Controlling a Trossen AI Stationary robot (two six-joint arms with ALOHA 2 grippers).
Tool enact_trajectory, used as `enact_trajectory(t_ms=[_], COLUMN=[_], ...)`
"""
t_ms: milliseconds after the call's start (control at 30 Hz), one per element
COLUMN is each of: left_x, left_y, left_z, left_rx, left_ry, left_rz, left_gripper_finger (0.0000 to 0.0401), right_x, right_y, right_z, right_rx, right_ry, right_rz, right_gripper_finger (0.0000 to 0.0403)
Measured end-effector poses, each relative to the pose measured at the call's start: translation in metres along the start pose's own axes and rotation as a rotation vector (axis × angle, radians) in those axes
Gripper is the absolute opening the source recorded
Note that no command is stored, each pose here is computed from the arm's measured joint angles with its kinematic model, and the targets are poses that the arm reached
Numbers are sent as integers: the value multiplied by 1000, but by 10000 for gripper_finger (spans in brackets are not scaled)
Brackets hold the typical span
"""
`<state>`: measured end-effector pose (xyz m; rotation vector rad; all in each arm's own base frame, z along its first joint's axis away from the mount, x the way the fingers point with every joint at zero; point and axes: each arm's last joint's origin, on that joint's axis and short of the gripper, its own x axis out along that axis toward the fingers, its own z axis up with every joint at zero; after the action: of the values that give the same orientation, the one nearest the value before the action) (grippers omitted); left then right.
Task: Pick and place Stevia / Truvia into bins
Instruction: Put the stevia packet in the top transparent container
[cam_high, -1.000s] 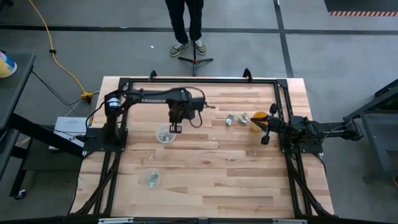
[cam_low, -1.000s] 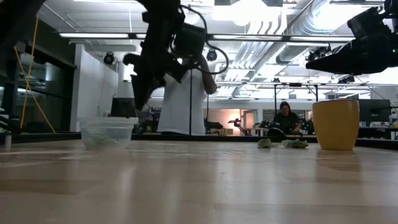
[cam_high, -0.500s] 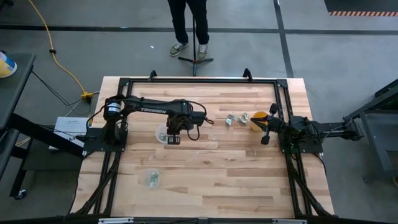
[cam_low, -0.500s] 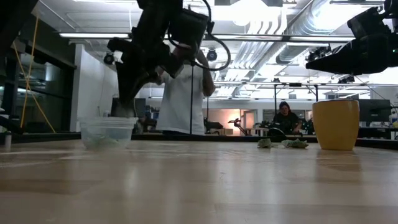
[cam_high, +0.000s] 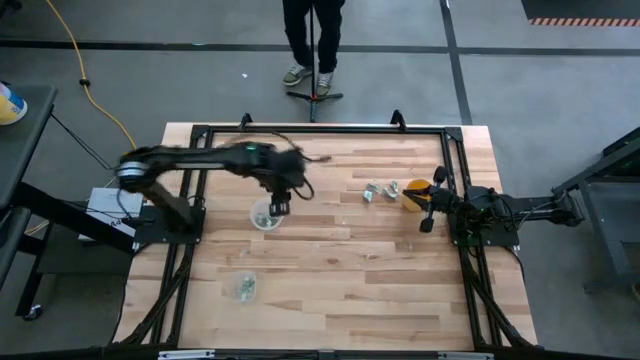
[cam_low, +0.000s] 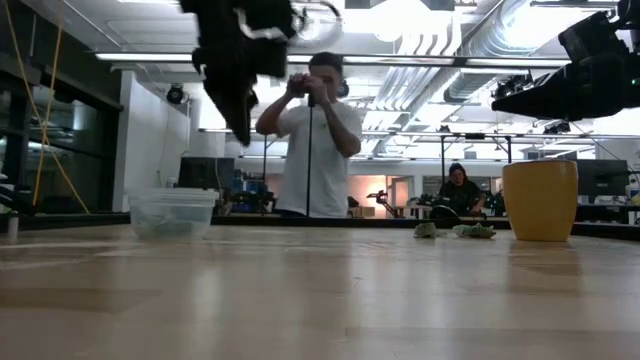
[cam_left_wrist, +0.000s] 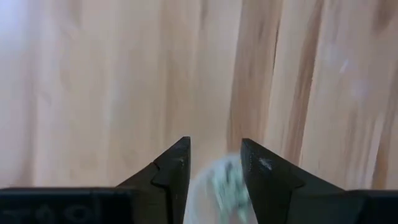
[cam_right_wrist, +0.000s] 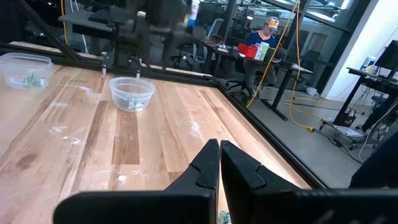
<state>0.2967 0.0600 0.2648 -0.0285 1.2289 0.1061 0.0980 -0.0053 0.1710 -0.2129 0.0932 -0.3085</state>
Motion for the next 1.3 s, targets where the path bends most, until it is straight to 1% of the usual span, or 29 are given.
enact_trajectory(t_ms=[67, 233, 333, 433, 533, 633, 800, 900, 967, 1033, 1133, 1200, 1300], left_x=[-11, -24, -27, -31, -35, -38, -38, -38, -38, -38, -37, -35, -33], left_y=[3, 2, -2, -5, -5, -5, -4, -4, -4, -4, -4, -4, -4], left_z=[-15, -64, -87, -103, -113, -116, -117, -117, -117, -118, -119, -120, -122], left_rx=[0, 22, 49, 69, 61, 50, 63, 55, 54, 54, 53, 42, 26], left_ry=[-169, -549, -720, -820, -837, -843, -828, -826, -826, -825, -809, -786, -766], left_rz=[6, 76, 116, 141, 169, 201, 236, 249, 249, 249, 248, 242, 232], left_gripper_finger=[176, 176, 177, 177, 177, 177, 177, 177, 177, 177, 177, 177, 177], right_x=[0, 0, 0, -1, -1, 3, 18, 33, 45, 57, 76, 89, 105], right_y=[0, -1, -2, -4, -6, -8, -11, -16, -19, -22, -19, -17, -11], right_z=[0, 3, 9, 17, 22, 26, 43, 55, 60, 63, 60, 56, 45], right_rx=[1, 7, 36, 66, 91, 88, 64, 17, -17, -29, -28, -24, -44], right_ry=[-1, -31, -93, -169, -202, -157, -66, 11, 85, 142, 213, 256, 339], right_rz=[0, -6, -19, -37, -87, -143, -164, -206, -211, -157, 11, 90, 139], right_gripper_finger=[7, 7, 7, 16, 46, 95, 173, 200, 207, 209, 205, 200, 193])
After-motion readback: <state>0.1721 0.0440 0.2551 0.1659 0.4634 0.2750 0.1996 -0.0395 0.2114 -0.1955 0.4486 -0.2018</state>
